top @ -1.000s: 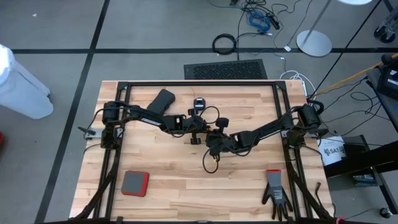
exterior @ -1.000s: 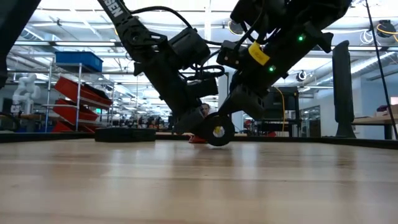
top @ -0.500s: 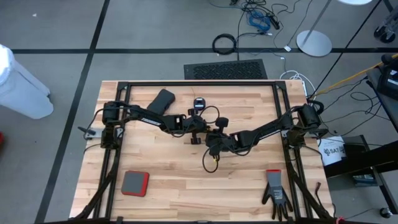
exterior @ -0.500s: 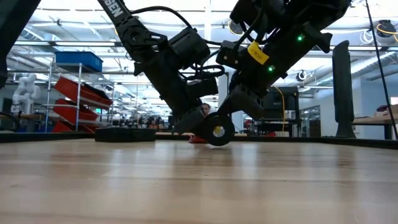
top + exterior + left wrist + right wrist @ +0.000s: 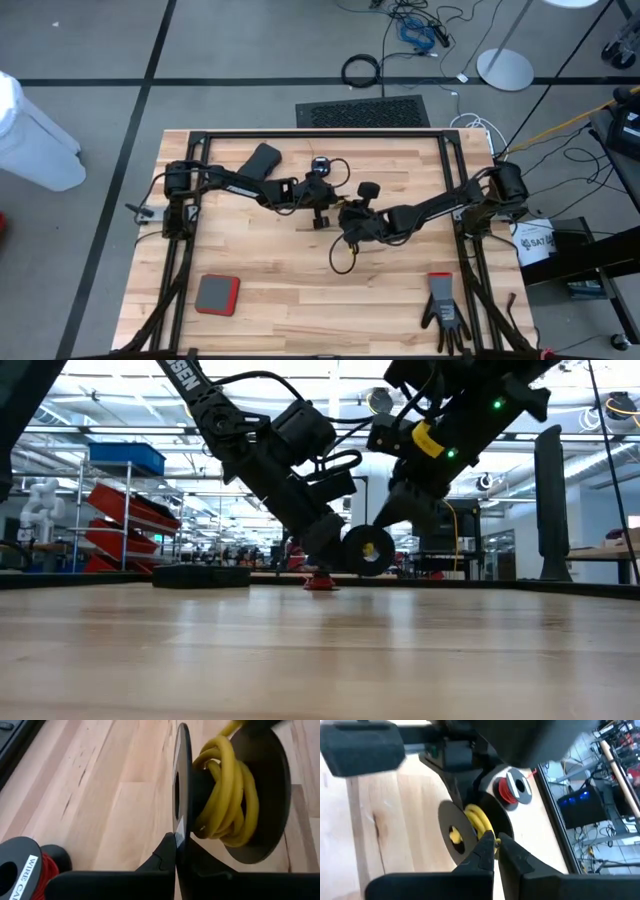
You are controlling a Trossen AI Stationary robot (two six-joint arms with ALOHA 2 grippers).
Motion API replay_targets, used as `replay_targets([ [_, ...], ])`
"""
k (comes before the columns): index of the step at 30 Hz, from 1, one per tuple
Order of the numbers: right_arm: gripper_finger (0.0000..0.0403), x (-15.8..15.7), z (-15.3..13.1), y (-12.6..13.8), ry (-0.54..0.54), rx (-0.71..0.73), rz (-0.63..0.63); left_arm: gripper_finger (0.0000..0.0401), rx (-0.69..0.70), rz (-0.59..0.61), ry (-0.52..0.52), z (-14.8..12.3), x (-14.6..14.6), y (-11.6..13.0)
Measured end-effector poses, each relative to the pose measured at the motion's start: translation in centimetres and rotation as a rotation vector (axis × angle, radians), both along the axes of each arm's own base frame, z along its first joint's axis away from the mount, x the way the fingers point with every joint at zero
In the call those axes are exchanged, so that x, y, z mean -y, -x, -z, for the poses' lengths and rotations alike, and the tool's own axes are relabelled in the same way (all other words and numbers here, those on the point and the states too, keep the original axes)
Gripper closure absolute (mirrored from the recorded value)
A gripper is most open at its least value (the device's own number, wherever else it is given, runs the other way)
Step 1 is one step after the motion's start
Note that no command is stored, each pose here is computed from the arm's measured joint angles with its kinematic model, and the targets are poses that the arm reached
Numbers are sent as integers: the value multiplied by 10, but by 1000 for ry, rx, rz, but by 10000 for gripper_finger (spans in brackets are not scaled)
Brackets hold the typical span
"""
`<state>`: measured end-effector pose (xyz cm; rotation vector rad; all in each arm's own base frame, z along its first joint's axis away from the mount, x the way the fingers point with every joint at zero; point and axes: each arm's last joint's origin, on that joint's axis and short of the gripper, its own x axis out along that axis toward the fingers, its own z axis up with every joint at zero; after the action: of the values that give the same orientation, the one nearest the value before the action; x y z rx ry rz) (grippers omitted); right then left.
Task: Coil cords
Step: Coil the yellow wire onto the black spool
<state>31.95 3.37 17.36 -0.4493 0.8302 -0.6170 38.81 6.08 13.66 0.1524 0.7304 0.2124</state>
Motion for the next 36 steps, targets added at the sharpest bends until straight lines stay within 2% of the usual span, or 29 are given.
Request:
replay_targets([
  [5,403,1,-7,5,-12,-2,7,401,3,-3,-45,-1,-2,0],
  [11,399,7,-4,5,-158,18,10,401,-65,5,-254,-5,2,-2],
  [13,389,9,-3,5,-198,16,17,401,-73,7,-299,-8,1,-4],
  [21,345,7,-2,6,-232,5,-1,401,-142,79,-450,-9,1,-7],
  [26,355,7,-2,6,-238,3,-5,401,-226,113,-444,13,3,-7],
  [32,395,7,-1,7,-233,-16,-4,401,-198,90,-403,20,5,-13],
  [36,395,3,1,10,-227,-53,-13,401,-192,82,-389,20,5,-13],
])
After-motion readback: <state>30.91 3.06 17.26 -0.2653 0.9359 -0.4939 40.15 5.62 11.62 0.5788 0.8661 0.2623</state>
